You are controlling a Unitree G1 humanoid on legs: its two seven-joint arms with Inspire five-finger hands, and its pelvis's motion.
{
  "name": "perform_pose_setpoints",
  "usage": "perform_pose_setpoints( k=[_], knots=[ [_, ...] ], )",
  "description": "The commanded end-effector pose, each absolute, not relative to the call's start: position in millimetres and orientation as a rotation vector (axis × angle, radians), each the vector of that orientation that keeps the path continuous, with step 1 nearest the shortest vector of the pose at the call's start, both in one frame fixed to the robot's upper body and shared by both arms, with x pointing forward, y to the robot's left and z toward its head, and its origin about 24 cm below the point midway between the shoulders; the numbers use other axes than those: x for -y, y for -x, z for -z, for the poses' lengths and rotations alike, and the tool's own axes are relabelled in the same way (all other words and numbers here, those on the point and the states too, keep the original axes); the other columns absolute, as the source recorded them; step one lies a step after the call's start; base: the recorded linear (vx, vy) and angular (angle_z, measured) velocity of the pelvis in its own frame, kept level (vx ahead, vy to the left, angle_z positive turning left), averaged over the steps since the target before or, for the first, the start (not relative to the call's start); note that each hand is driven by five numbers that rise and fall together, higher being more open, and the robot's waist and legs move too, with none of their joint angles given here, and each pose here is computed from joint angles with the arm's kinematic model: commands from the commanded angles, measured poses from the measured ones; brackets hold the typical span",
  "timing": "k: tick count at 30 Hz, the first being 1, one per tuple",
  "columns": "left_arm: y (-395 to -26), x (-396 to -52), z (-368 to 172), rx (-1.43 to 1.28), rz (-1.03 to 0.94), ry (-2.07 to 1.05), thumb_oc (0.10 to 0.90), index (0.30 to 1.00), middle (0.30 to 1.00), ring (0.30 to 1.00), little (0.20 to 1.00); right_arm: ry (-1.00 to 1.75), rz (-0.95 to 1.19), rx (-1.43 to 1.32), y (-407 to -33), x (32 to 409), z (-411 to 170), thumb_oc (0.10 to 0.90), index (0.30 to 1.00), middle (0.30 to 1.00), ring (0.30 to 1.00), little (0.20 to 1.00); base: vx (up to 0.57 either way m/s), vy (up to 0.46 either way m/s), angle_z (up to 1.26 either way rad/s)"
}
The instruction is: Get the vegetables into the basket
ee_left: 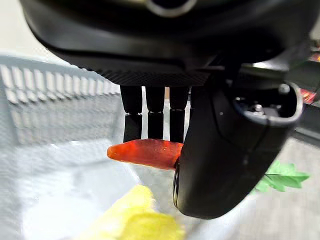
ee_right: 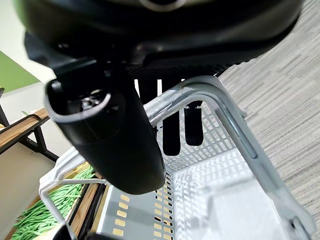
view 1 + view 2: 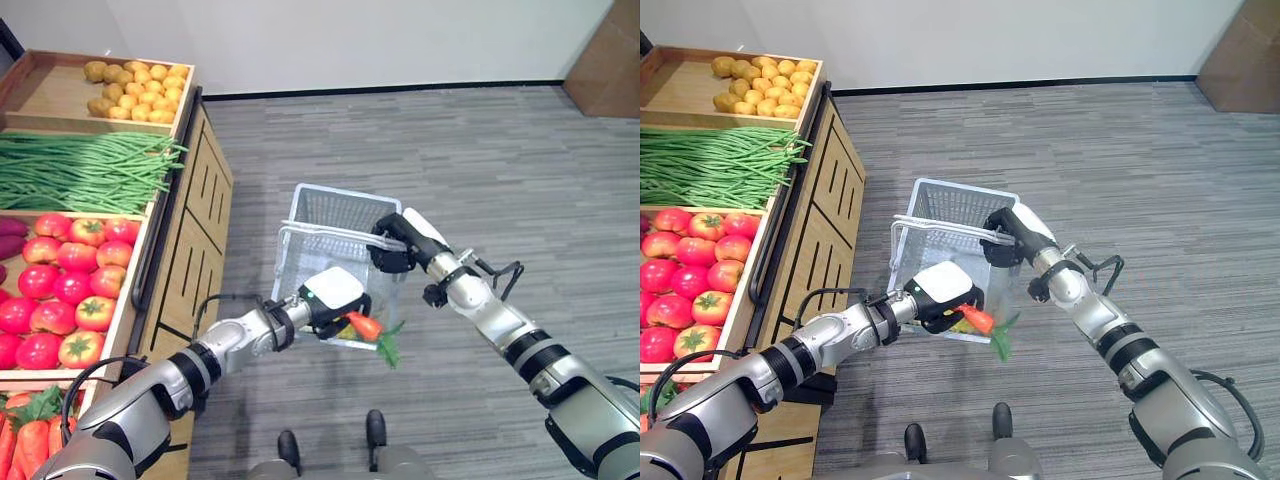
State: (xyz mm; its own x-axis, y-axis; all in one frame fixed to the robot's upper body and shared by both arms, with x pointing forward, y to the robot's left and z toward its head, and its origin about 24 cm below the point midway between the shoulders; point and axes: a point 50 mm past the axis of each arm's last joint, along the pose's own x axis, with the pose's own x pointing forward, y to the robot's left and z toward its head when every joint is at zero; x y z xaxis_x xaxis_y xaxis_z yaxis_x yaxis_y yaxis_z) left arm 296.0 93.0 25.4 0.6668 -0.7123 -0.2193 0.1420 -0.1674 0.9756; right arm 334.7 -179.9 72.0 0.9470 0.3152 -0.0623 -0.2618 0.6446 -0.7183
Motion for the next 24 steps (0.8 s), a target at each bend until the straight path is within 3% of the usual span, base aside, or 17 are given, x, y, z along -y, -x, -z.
perform_pose_setpoints(
  k=[1,7,8,9,10,24],
  knots=[
    [-320,-102,-43,0.525,0.578,-1.608,0.400,0.300,0.300,0.300,0.300,0.615,-0.251,0.406,-340,169,-139,0.400,0.300,0.300,0.300,0.300,0.00,0.000,0.00],
    [-319,-113,-43,0.497,0.519,-1.623,0.400,0.300,0.300,0.300,0.300,0.615,-0.223,0.378,-339,177,-134,0.400,0.300,0.300,0.300,0.300,-0.01,-0.004,0.02],
    [-319,-115,-42,0.490,0.513,-1.628,0.604,0.585,0.585,0.585,0.585,0.614,-0.224,0.372,-338,177,-132,0.400,0.300,0.300,0.300,0.300,0.00,0.000,0.00],
    [-318,-116,-42,0.490,0.510,-1.629,0.839,0.915,0.915,0.915,0.915,0.614,-0.223,0.371,-338,177,-131,0.400,0.300,0.300,0.300,0.300,0.00,0.000,0.00],
    [-318,-117,-41,0.484,0.505,-1.631,0.900,1.000,1.000,1.000,1.000,0.616,-0.225,0.372,-338,177,-131,0.400,0.300,0.300,0.300,0.300,0.00,0.000,0.00],
    [-307,-107,-43,0.512,0.541,-1.514,0.900,1.000,1.000,1.000,1.000,0.622,-0.164,0.302,-337,188,-115,0.400,0.300,0.300,0.300,0.300,0.00,0.000,0.00]
  ],
)
